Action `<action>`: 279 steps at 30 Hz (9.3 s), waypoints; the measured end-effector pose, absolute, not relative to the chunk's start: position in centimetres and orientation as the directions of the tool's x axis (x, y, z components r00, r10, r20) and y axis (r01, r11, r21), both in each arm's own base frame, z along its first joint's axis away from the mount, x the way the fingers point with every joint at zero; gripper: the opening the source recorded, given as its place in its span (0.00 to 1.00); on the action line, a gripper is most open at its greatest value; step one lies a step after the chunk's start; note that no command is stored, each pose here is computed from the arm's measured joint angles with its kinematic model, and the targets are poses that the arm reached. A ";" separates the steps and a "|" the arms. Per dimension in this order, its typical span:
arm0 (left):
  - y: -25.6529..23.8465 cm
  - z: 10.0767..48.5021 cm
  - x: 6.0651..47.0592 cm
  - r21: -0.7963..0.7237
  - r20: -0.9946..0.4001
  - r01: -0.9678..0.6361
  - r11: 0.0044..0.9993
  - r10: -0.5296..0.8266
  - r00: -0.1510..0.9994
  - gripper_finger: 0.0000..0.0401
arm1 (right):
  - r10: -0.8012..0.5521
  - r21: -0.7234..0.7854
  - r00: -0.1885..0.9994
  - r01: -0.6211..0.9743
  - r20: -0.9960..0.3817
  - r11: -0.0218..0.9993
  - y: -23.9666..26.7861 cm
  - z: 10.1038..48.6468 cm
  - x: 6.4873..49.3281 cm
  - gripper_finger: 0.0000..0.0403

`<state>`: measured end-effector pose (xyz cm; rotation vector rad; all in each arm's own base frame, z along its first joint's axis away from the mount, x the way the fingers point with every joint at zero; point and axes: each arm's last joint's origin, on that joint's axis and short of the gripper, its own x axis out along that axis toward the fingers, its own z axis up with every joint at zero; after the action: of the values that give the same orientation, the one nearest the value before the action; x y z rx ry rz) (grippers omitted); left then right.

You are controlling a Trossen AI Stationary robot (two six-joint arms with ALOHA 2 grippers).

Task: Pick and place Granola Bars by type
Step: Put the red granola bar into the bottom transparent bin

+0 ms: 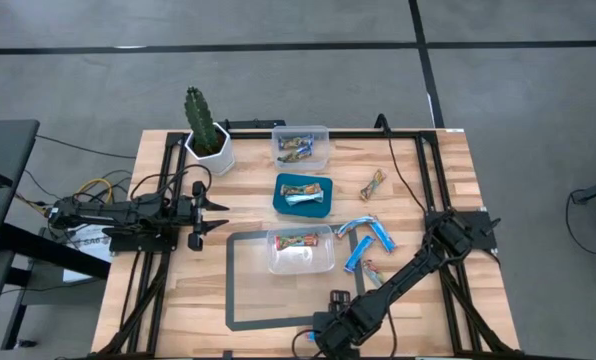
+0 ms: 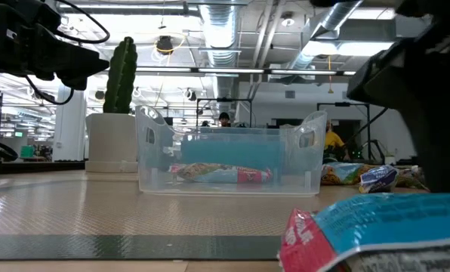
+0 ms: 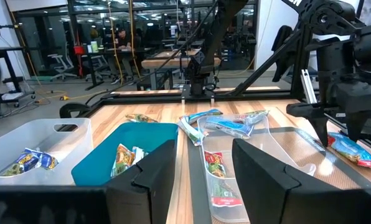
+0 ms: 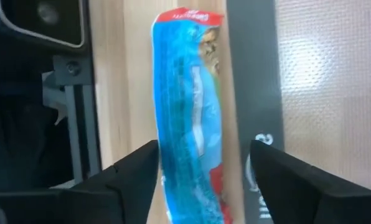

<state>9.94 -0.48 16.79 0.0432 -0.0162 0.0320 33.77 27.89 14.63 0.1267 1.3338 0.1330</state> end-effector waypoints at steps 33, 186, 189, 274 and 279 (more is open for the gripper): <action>-0.5 16.8 9.9 0.043 0.017 -0.033 0.999 0.032 0.999 0.38 | 0.233 0.235 0.286 -0.026 -0.929 0.972 28.3 15.3 34.3 0.15; -0.5 16.8 9.9 0.043 0.017 -0.032 0.999 0.032 0.999 0.38 | 0.099 0.044 -0.047 0.657 -0.994 0.753 13.6 13.6 22.7 0.51; -0.5 16.8 9.9 0.043 0.017 -0.032 0.999 0.032 0.999 0.38 | 0.117 0.043 -0.075 0.636 -0.990 0.770 13.8 13.0 22.9 0.45; -0.5 16.8 9.9 0.043 0.017 -0.033 0.999 0.032 0.999 0.38 | -0.172 -0.310 0.407 -0.301 -0.897 0.902 11.0 22.5 39.6 0.15; -0.5 16.8 9.9 0.043 0.017 -0.033 0.999 0.032 0.999 0.38 | -0.149 -0.279 0.364 -0.338 -0.919 0.899 11.0 21.3 40.0 0.15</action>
<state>9.94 -0.48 16.80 0.0436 -0.0162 0.0323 39.98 10.99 21.32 -0.4659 1.2043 0.1276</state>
